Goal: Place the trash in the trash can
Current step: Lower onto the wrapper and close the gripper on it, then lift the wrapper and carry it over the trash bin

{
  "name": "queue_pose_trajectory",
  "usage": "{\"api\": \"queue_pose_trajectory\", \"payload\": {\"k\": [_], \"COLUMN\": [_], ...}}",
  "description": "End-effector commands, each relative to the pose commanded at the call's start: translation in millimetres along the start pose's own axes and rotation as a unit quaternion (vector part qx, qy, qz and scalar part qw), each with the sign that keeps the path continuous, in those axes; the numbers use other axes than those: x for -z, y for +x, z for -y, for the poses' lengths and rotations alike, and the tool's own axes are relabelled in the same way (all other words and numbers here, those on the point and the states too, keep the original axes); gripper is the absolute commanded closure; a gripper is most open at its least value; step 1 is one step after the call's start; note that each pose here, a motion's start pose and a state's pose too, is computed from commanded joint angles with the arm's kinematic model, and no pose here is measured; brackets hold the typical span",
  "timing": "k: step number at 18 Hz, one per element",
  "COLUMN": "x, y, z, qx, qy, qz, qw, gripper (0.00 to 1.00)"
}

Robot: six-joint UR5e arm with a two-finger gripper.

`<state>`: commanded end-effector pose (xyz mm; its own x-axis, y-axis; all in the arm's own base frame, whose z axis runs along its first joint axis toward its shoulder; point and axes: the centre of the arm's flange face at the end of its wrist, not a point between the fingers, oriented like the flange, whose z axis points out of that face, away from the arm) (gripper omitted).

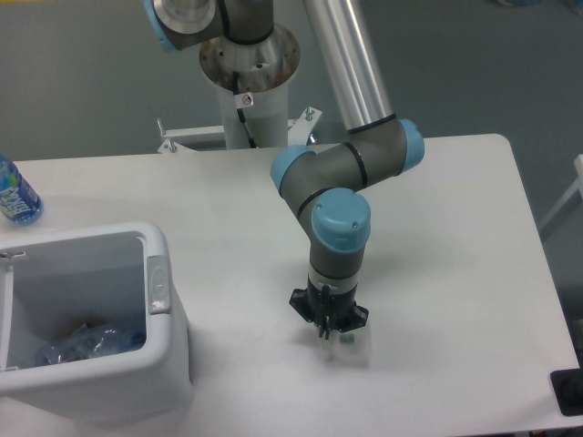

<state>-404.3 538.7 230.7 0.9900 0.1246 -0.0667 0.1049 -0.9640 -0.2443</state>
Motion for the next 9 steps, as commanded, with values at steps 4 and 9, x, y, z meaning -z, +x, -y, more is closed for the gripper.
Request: {"api": "queue_pose_trajectory", "payload": {"k": [4, 9], "x": [34, 94], "y": [-10, -14], "z": [19, 55], "qx": [0.039, 0.129], "qy": [0.038, 0.124], "qz": [0.012, -0.015], "qw": [0.9984, 0.9838], "gripper": [0.94, 0.93]}}
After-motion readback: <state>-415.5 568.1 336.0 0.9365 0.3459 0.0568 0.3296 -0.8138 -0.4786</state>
